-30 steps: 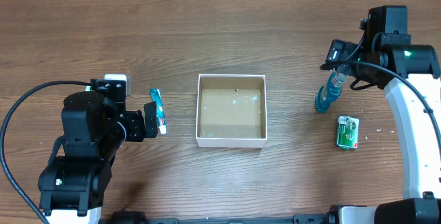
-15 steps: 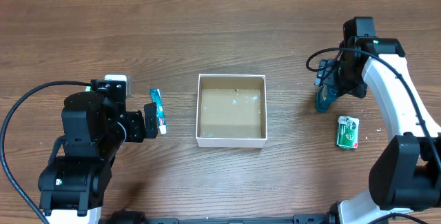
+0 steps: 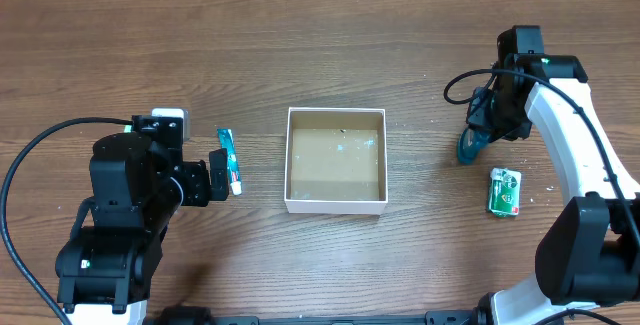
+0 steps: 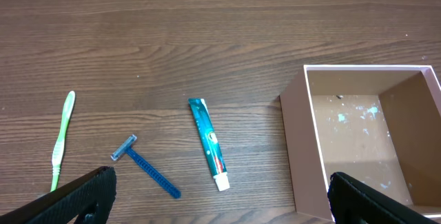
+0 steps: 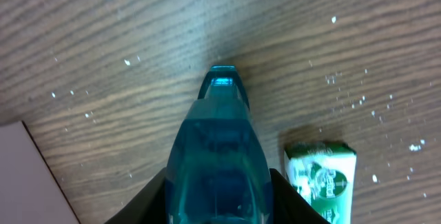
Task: Pack container
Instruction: 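Reach the right gripper to the teal mouthwash bottle and grasp it, then carry the mouthwash bottle into the box and release it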
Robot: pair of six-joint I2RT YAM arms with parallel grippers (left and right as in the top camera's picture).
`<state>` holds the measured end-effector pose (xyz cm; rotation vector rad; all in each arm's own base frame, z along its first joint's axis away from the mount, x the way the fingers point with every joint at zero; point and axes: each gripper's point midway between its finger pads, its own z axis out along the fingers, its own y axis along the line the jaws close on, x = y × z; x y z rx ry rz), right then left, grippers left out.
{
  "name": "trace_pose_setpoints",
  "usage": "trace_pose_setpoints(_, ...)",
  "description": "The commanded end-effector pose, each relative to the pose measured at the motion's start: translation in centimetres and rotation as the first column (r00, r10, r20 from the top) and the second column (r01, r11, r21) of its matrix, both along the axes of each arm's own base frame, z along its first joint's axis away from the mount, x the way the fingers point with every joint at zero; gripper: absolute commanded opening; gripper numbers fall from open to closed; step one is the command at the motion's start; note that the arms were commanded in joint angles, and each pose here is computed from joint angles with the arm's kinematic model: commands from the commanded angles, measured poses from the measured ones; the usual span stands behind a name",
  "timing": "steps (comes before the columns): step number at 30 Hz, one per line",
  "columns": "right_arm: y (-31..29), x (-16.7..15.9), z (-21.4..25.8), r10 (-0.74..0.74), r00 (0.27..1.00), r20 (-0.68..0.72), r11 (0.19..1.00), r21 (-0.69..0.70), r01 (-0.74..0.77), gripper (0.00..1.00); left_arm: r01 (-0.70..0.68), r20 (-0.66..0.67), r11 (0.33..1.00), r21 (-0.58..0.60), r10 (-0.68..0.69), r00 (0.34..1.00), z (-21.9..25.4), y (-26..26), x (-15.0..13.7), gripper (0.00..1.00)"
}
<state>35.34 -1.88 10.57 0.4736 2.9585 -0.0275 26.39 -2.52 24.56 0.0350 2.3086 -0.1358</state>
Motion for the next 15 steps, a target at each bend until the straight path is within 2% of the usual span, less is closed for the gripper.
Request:
trace_pose_setpoints(1, 0.1, 0.6, 4.0, -0.001, 0.996, 0.084, 1.000, -0.001, 0.001, 0.04, 0.010, 0.037, 1.000, 0.006, -0.011, 0.999, 1.3, -0.1, 0.1, 1.00)
trace_pose_setpoints(5, 1.7, 0.4, 11.0, 0.044, 0.977, 0.207, 0.999, 0.002, -0.045, 0.04, 0.010, 0.037, 1.000, 0.006, -0.011, 0.999, 1.3, -0.1, 0.1, 1.00)
trace_pose_setpoints(7, 4.9, -0.5, 15.8, 0.129, 0.946, 0.297, 0.991, 0.003, -0.136, 0.04, 0.011, 0.037, 1.000, 0.006, -0.011, 0.999, 1.3, -0.1, 0.1, 1.00)
trace_pose_setpoints(10, 10.8, -1.8, 19.7, 0.271, 0.880, 0.391, 0.955, 0.003, -0.296, 0.04, 0.011, 0.037, 1.000, 0.006, -0.011, 0.999, 1.3, -0.1, 0.1, 1.00)
trace_pose_setpoints(15, 21.5, -3.6, 19.9, 0.379, 0.809, 0.449, 0.893, 0.054, -0.448, 0.04, 0.010, 0.036, 1.000, 0.006, -0.011, 0.999, 1.3, -0.1, 0.1, 1.00)
